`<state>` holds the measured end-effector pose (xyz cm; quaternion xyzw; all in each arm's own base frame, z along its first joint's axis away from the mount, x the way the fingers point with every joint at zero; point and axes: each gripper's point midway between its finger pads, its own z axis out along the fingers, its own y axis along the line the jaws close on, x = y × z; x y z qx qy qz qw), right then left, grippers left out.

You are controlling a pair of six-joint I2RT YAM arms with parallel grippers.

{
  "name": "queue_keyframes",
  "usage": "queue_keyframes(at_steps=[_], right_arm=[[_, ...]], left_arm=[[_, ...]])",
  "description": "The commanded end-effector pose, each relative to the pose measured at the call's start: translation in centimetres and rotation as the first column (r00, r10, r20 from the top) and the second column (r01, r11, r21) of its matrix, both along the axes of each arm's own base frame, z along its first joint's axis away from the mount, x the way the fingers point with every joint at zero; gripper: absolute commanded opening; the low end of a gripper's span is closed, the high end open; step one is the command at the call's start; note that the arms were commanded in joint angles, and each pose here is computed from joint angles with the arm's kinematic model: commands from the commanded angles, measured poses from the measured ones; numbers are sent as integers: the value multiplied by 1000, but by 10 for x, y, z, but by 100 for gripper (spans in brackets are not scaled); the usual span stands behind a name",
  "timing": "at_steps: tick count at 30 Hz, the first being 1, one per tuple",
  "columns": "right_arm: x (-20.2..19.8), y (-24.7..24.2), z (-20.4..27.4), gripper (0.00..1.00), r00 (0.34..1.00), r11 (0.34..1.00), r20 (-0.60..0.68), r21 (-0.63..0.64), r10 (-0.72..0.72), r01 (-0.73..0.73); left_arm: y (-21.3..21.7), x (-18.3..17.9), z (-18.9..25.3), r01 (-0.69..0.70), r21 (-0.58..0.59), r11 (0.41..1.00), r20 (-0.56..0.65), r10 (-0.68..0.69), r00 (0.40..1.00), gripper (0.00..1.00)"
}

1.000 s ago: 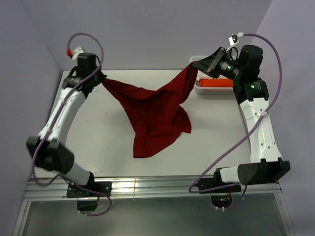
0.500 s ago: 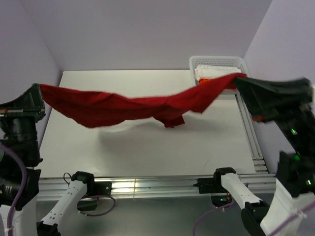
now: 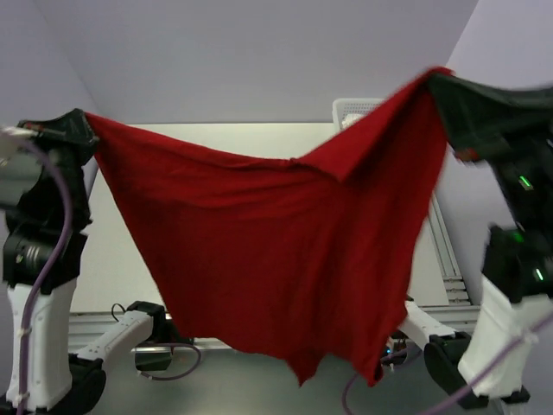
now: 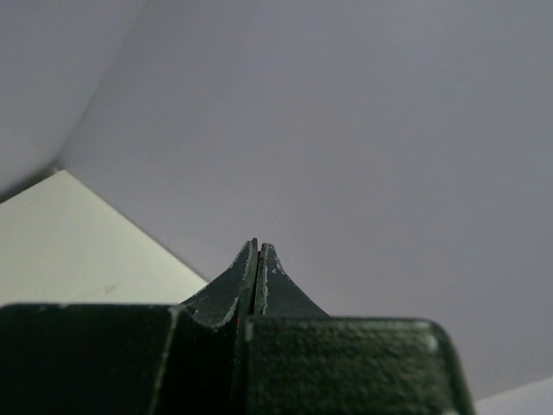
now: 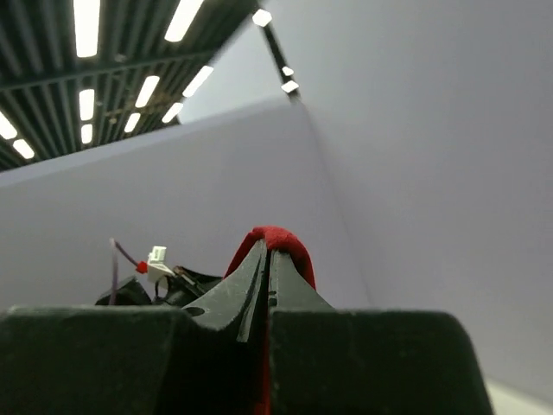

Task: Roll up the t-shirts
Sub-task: Flatten the tshirt

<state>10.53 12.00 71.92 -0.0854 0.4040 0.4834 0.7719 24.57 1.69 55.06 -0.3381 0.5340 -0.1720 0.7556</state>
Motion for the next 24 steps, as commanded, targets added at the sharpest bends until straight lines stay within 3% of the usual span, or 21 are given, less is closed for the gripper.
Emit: queue_keyframes(at_steps=[1,6,7,10,11,12,14,15,17,18,19,20,21,22,23,24], right_arm=[[133,6,-62,0,936,997,-349,75,44,-19],[243,15,-177,0,793,998,-609,61,19,23],[261,22,-215,0,740,998,-672,53,25,15],[317,36,-281,0,655,999,-755,39,26,5],[328,46,-291,0,654,999,-756,32,31,-10],[354,54,-327,0,602,1000,-798,14,18,-11],[380,69,-343,0,593,1000,-805,16,23,-17],[405,77,-383,0,528,1000,-849,17,25,-19],[433,86,-388,0,528,999,-849,30,37,-23],[459,92,-432,0,461,1000,-887,22,29,-21],[476,97,-411,0,504,999,-863,35,42,-24],[488,101,-414,0,503,999,-863,40,52,-34],[510,107,-453,0,456,999,-889,39,50,-34],[526,109,-423,0,521,998,-851,55,61,-27],[547,114,-464,0,476,998,-877,52,55,-21],[557,116,-432,0,540,995,-836,96,94,-25]], left_arm=[[8,39,-26,-95,51,994,-98,99,990,0],[11,98,-109,-112,67,991,-249,125,960,0],[12,111,-147,-105,74,992,-317,123,941,1],[22,144,-214,-137,82,987,-419,159,894,0],[25,153,-225,-148,78,986,-426,167,889,0],[33,167,-254,-166,85,983,-484,186,855,0],[43,187,-295,-189,84,978,-550,204,810,0],[46,197,-301,-197,78,977,-544,208,813,0],[51,218,-332,-207,77,975,-589,212,780,0],[51,228,-339,-203,70,977,-593,205,778,0],[64,239,-337,-229,62,972,-586,221,780,0],[68,252,-364,-229,64,971,-624,219,750,0],[70,268,-355,-228,57,972,-604,216,768,0],[72,277,-361,-228,57,972,-612,215,761,0],[78,289,-389,-231,64,971,-653,216,726,0],[80,307,-375,-229,57,972,-626,213,750,0]])
